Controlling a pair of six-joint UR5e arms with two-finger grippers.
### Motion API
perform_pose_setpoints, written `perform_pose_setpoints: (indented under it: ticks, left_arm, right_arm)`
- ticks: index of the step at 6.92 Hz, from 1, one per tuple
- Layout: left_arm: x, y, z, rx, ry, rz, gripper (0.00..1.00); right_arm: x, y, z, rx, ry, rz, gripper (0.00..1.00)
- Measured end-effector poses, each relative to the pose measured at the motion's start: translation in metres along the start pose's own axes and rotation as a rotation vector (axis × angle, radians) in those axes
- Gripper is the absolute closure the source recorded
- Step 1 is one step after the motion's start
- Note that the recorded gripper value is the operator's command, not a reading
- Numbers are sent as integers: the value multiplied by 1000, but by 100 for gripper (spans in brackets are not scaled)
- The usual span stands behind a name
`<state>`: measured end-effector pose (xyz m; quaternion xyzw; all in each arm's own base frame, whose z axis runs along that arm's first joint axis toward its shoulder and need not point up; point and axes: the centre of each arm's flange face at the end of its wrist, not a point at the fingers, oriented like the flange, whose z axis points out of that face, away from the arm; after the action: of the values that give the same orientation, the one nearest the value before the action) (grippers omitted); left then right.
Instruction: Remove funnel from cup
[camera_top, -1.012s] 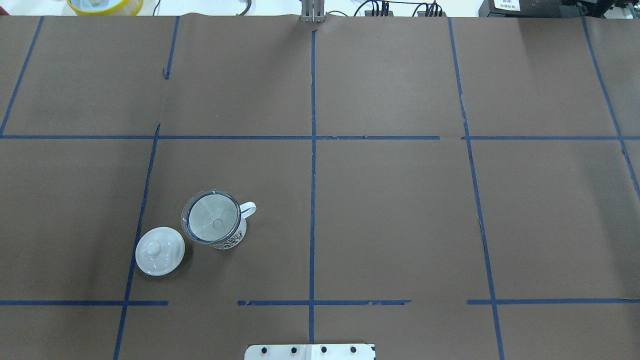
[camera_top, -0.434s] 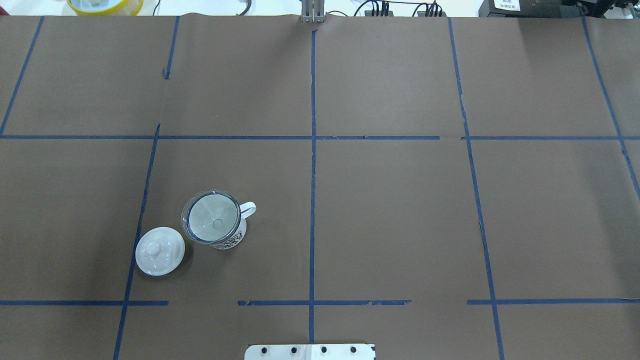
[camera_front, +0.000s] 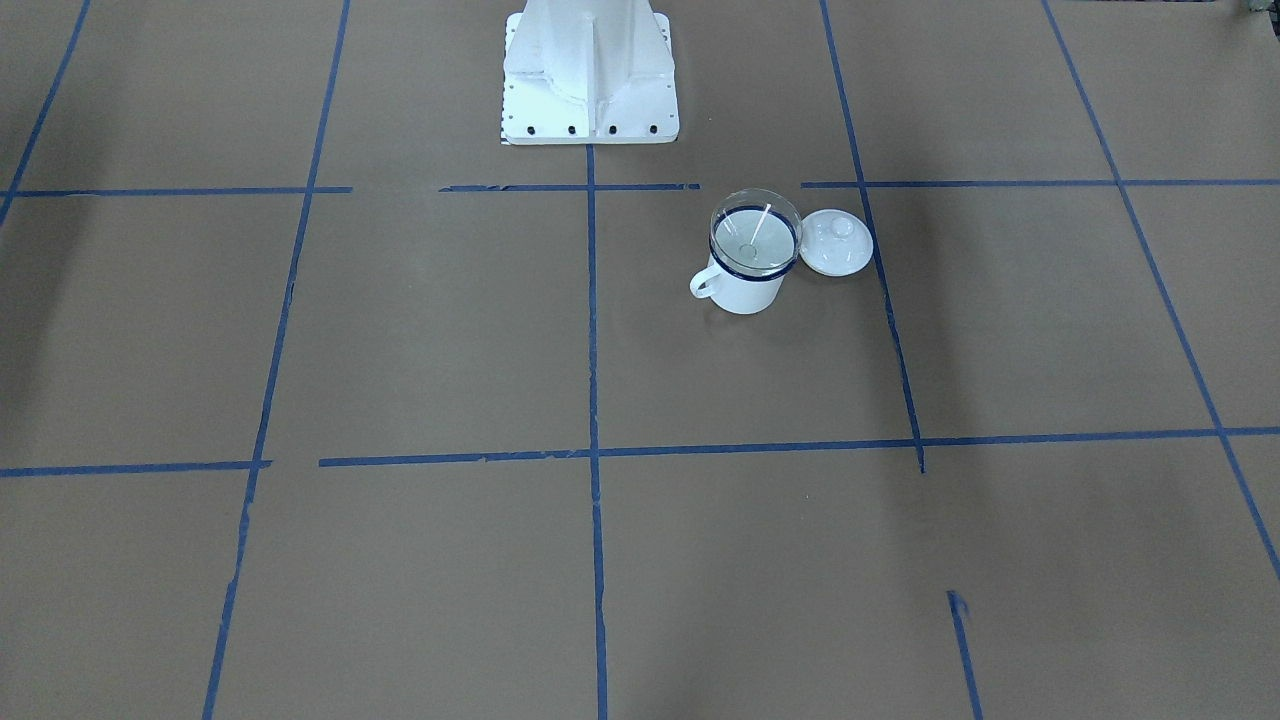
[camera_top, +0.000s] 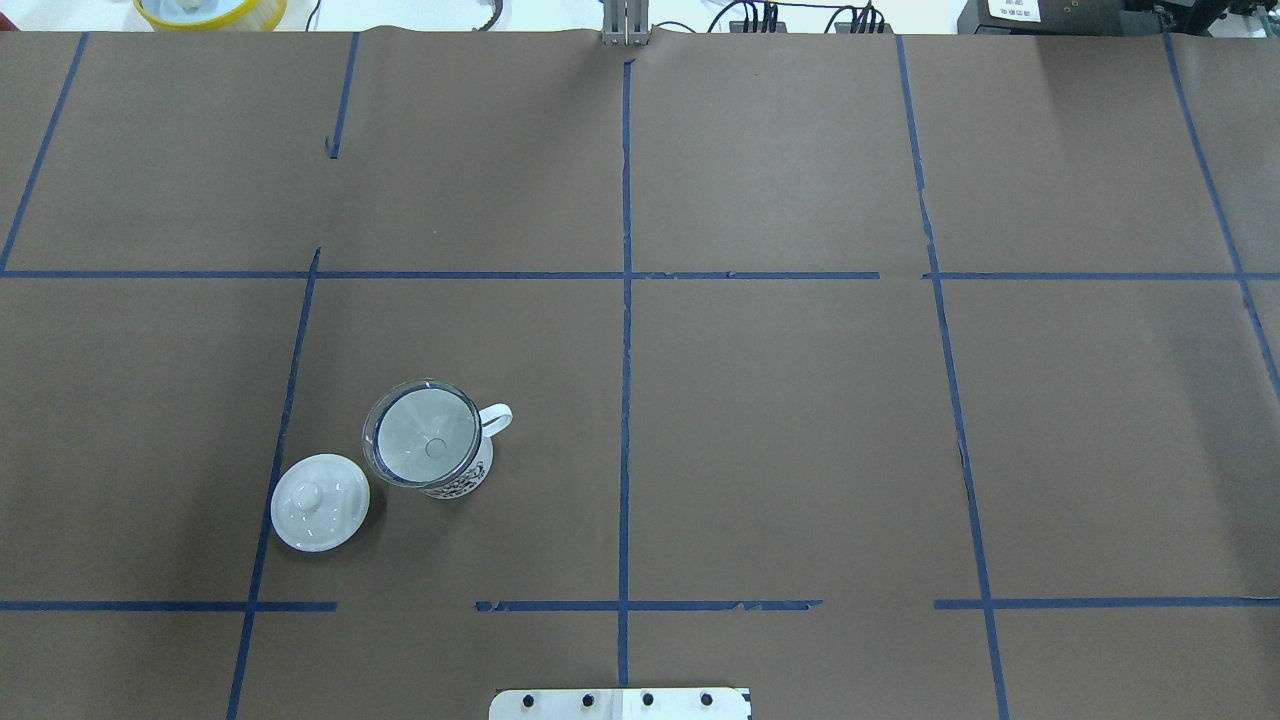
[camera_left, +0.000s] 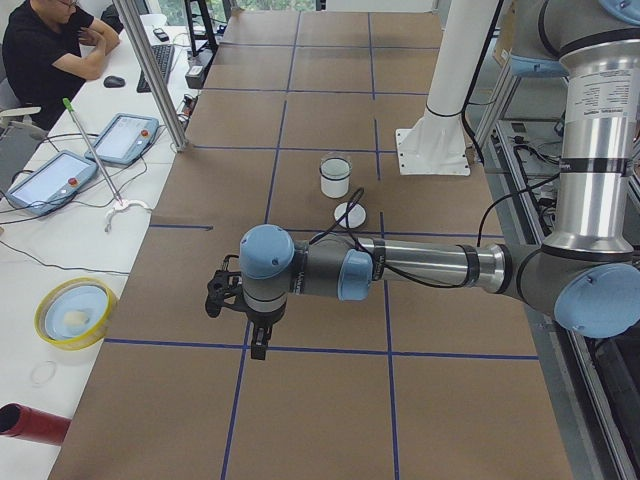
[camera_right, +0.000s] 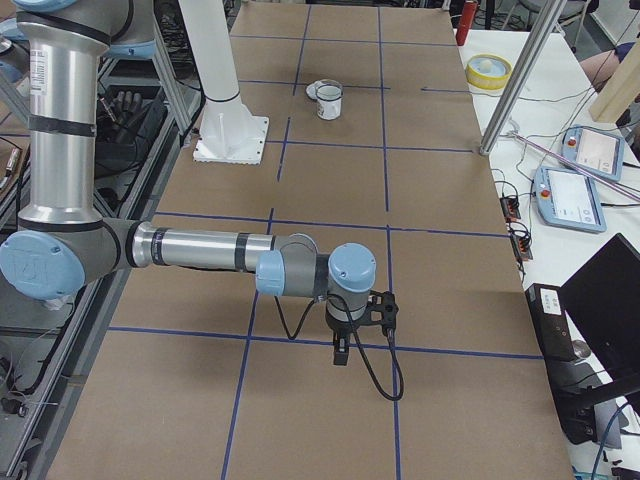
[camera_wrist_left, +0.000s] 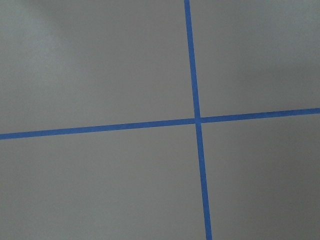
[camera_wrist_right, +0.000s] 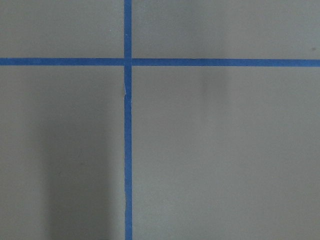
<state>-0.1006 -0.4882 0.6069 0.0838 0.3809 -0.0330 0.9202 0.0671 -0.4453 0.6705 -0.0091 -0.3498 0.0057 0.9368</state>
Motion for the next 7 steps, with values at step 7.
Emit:
perform_pose_setpoints:
  ticks: [7]
  left_arm:
    - [348, 25, 22, -81, 145, -405, 0]
  right_arm:
    - [0, 0, 0, 1, 0, -1, 0]
